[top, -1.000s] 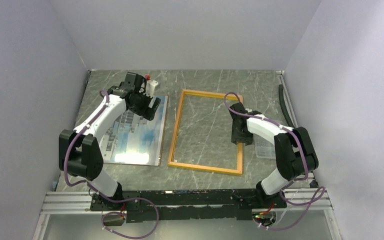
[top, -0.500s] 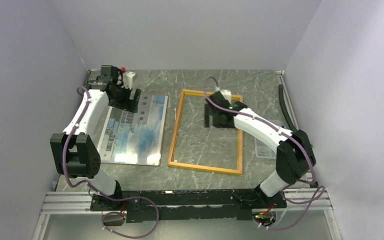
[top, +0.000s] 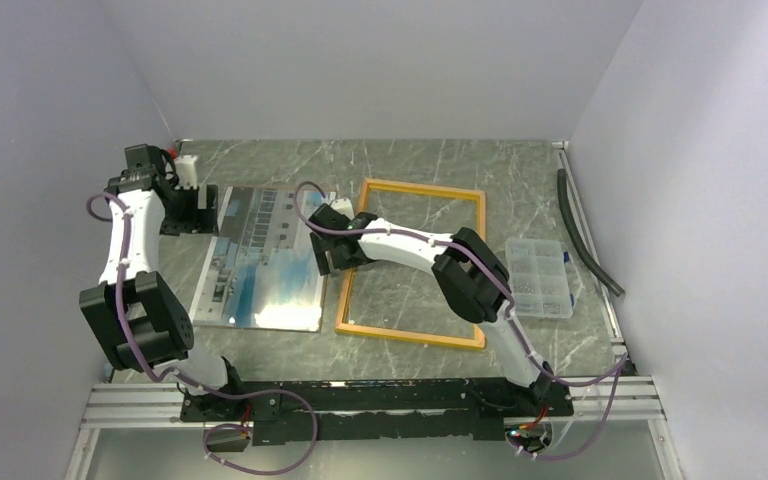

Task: Put the photo into the frame
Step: Adjust the photo frame at the center of the board.

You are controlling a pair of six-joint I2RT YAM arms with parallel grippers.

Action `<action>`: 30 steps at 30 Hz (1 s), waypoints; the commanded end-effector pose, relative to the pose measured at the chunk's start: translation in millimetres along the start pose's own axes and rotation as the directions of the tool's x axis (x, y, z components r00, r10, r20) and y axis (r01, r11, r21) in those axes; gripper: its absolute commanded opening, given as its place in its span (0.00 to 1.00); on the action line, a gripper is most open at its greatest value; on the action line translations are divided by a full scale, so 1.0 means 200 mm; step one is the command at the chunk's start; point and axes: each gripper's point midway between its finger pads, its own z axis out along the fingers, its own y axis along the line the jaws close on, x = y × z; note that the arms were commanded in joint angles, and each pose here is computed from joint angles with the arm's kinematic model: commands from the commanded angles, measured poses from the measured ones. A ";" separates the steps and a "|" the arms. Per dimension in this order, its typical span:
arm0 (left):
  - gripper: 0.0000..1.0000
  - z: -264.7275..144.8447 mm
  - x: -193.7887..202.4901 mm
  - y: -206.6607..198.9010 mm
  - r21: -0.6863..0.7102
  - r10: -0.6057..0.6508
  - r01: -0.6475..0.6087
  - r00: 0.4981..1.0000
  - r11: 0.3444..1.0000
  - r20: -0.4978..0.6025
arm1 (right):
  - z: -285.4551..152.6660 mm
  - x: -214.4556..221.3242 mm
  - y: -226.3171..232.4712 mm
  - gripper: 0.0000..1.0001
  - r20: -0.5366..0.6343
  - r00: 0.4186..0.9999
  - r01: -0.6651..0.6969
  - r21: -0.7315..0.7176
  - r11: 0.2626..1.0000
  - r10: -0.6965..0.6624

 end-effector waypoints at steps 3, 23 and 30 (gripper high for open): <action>0.95 -0.05 0.04 0.13 -0.041 -0.014 0.015 0.999 0.999 0.030 | -0.05 -0.02 0.04 0.92 0.016 1.000 0.019 -0.003 1.000 -0.019; 0.95 0.18 0.20 0.31 -0.136 -0.013 0.000 0.996 0.991 -0.094 | -0.33 -0.03 -0.16 0.81 0.097 0.971 0.219 0.016 0.976 -0.219; 0.95 0.11 0.13 0.25 -0.082 -0.001 -0.003 0.999 0.997 -0.044 | -0.71 -0.44 -0.01 1.00 0.369 0.926 0.105 -0.035 0.994 -0.085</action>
